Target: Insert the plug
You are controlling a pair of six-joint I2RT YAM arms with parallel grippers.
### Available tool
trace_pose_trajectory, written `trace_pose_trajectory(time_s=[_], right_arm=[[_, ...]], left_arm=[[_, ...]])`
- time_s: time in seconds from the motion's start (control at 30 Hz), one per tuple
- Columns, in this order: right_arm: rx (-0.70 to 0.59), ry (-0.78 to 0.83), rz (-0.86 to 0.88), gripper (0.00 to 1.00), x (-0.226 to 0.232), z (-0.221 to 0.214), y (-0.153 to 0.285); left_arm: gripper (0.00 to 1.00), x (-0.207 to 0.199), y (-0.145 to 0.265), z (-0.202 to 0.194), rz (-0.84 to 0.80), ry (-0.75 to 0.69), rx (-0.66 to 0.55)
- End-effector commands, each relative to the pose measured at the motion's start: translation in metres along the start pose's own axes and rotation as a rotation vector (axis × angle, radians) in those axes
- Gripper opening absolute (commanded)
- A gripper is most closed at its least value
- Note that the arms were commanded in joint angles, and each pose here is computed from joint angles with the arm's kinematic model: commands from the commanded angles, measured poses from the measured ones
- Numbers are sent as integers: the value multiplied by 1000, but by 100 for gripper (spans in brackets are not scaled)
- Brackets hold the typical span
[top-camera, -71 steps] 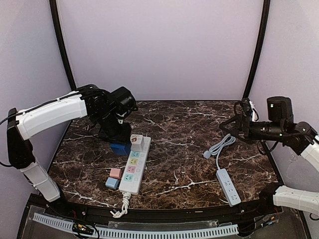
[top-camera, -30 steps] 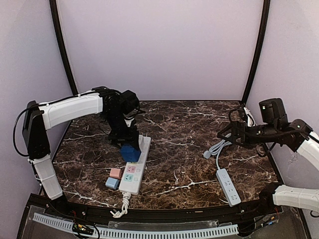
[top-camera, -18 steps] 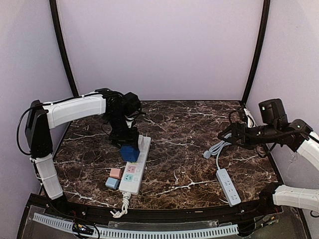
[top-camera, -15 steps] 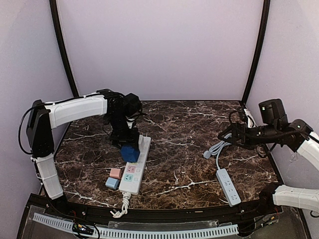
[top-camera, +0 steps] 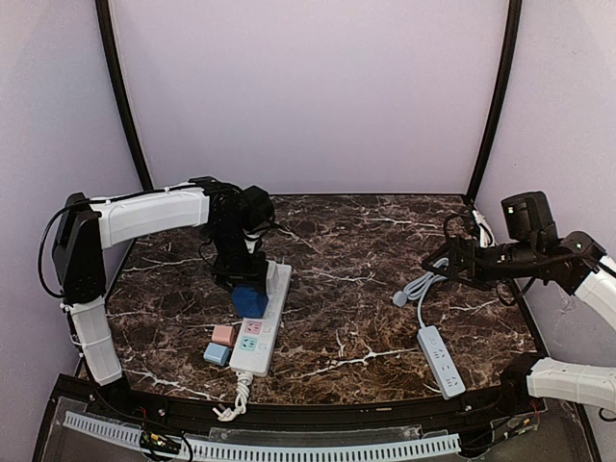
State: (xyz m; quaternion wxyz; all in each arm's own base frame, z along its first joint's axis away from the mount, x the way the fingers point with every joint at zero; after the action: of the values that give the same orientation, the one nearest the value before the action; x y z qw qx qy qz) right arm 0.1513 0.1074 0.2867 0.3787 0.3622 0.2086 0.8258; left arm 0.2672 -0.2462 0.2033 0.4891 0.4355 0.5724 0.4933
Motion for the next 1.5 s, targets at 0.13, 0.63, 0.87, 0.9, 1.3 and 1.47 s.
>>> trace_pose_trajectory(time_s=[0.13,0.63,0.87,0.9,1.3,1.47], right_arm=[[-25,-12,-5,99,0,2,4],[-23,-16,-5,99,0,0,4],[-20,-18,-5,99,-1,-2,4],[-20,-18,-5,99,-1,-2,3],[-17,-16,-8,98,-1,-4,6],[-15,-16,-10,99,-1,-5,6]], left_arm=[[1,2,-5,-2,7,6,-1],[1,0,-8,0,13,20,-17],[1,1,-11,-3,36,10,-23],[1,2,-11,-3,46,7,-25],[1,-1,-12,-4,107,9,-100],[1,-5,-10,-4,124,9,-143]])
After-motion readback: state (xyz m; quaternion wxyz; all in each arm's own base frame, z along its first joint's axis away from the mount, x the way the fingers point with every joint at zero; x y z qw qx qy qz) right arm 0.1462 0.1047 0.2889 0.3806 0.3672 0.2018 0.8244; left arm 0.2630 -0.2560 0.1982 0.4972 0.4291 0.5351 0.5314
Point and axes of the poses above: each gripper's point midway between its finger pads, its own y axis back along the fingers, its own x axis along the line the jaws close on, z = x × y, the point moved 10 cm from there along y, back along the fingers, and after that the axes turned 15 degrees about y, right-handed, at the moved point
